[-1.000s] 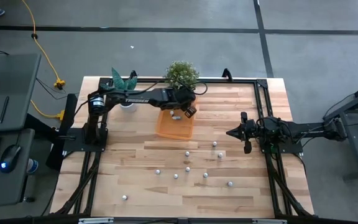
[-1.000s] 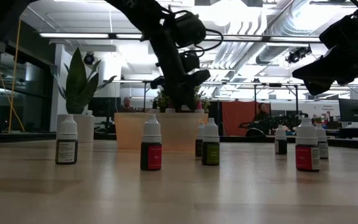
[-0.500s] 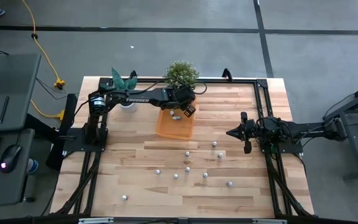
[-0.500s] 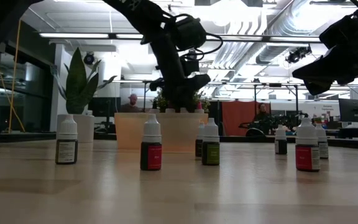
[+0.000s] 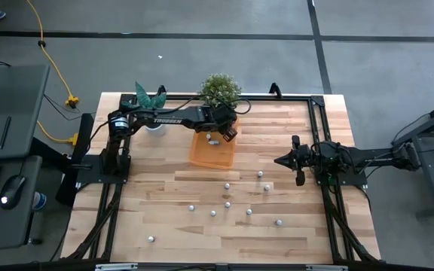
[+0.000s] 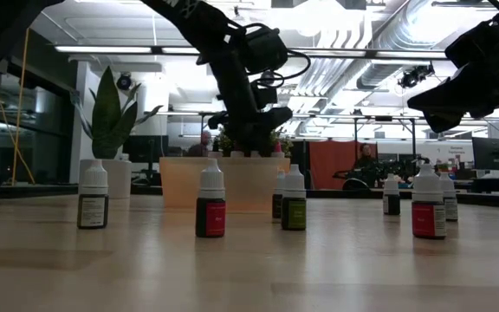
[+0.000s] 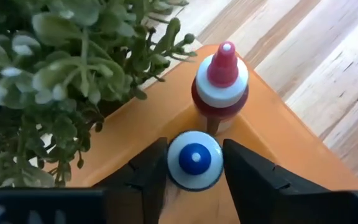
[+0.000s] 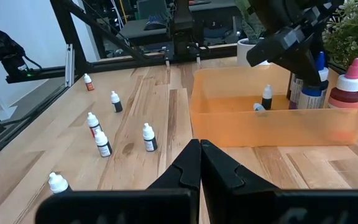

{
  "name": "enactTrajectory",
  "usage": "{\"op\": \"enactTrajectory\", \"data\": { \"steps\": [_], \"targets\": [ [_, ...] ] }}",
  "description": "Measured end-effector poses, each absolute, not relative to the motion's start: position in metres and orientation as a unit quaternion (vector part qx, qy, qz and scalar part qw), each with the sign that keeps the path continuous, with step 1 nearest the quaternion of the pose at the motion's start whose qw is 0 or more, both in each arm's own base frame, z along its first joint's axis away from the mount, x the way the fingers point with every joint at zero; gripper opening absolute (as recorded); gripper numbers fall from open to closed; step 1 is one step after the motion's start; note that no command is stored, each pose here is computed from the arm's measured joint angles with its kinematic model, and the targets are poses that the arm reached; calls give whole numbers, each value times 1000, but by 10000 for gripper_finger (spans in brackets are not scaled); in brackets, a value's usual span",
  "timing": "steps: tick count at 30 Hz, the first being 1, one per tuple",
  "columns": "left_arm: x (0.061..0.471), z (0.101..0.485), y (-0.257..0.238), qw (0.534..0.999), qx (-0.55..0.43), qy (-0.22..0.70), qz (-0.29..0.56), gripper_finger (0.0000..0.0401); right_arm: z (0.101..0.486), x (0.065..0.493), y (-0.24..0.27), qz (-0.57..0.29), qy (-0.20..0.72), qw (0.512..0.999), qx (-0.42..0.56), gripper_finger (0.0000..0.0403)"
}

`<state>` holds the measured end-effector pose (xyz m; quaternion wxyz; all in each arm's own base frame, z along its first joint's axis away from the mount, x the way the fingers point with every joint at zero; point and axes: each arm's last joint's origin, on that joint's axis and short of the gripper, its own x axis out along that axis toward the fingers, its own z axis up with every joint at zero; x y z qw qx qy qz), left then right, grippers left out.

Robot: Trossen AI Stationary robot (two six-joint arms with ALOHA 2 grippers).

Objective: Pick & Place food coloring
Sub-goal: Put the large blue food coloring bottle into the orange bin, then put the small orange food coloring bottle into the orange bin

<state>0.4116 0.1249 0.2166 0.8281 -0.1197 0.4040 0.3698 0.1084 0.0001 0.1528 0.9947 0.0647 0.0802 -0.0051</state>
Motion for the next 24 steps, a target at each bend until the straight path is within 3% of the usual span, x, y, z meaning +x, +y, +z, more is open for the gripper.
{"op": "enactTrajectory", "data": {
  "steps": [24],
  "targets": [
    [413, 220, 126, 838, -77, 403, 359, 233, 153, 108, 0, -5, 80, 995, 65, 0]
  ]
}}
